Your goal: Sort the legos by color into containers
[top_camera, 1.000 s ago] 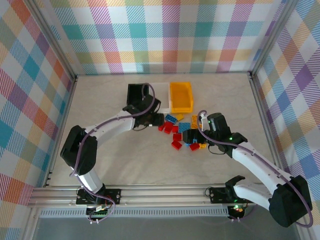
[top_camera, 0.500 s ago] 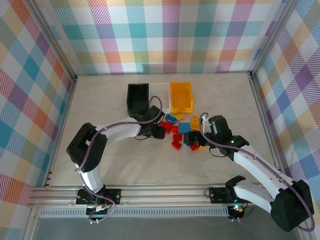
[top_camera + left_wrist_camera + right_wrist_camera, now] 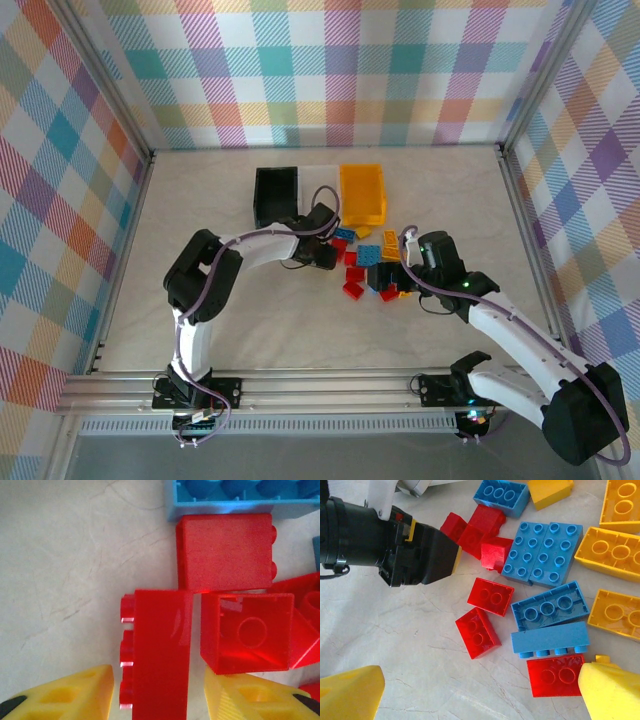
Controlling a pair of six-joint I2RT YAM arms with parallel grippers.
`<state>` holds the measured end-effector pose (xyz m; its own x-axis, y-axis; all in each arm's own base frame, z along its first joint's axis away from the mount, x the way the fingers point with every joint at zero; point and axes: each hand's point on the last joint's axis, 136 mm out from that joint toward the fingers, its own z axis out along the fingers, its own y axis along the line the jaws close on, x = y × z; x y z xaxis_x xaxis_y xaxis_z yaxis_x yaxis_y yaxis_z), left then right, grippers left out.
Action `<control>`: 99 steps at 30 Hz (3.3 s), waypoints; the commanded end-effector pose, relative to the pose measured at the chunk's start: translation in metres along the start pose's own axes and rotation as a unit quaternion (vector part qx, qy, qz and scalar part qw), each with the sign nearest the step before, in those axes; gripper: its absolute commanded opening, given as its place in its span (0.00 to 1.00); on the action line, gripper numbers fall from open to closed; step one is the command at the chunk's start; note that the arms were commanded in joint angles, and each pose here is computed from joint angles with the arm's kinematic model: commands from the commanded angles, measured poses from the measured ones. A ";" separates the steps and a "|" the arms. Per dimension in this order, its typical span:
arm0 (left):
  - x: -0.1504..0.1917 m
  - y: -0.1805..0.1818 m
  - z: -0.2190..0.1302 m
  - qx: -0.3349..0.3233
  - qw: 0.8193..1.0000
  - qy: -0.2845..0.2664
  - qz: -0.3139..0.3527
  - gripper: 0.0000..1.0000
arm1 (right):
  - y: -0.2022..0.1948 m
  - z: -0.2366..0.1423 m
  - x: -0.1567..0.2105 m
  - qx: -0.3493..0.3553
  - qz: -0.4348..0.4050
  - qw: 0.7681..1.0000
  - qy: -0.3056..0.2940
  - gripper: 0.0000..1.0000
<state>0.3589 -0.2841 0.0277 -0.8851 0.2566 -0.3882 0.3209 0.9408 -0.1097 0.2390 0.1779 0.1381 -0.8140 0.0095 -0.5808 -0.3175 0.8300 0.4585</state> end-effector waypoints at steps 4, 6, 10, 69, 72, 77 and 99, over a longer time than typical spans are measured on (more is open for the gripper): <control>-0.011 0.003 0.005 -0.008 1.000 0.001 0.017 0.43 | 0.003 0.007 0.002 -0.009 0.010 1.000 0.010 0.99; -0.008 0.005 0.006 -0.011 1.000 0.003 0.017 0.38 | 0.004 0.008 0.001 -0.012 0.011 1.000 0.010 0.97; -0.004 0.009 0.003 -0.014 1.000 0.002 0.015 0.25 | 0.003 0.012 0.003 -0.012 0.012 1.000 0.016 0.95; -0.093 0.146 -0.051 -0.060 0.990 -0.027 -0.128 0.53 | 0.037 0.151 0.067 0.095 -0.205 0.946 0.231 0.81; -0.092 0.143 -0.071 -0.054 0.989 -0.043 -0.129 0.54 | 0.039 0.155 0.066 0.094 -0.205 0.945 0.236 0.77; -0.086 0.139 -0.110 -0.049 0.988 -0.068 -0.129 0.57 | 0.043 0.154 0.065 0.090 -0.204 0.947 0.230 0.59; -0.025 0.135 -0.163 -0.038 0.984 -0.090 -0.151 0.62 | 0.060 0.171 0.053 0.096 -0.272 0.932 0.217 0.69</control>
<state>0.3770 -0.1324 0.1652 -0.8652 -0.0487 -0.4990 0.0398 0.9855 -0.1652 0.2595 0.3209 0.0206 -0.7030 -0.6169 -0.3539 -0.6651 0.7465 0.0198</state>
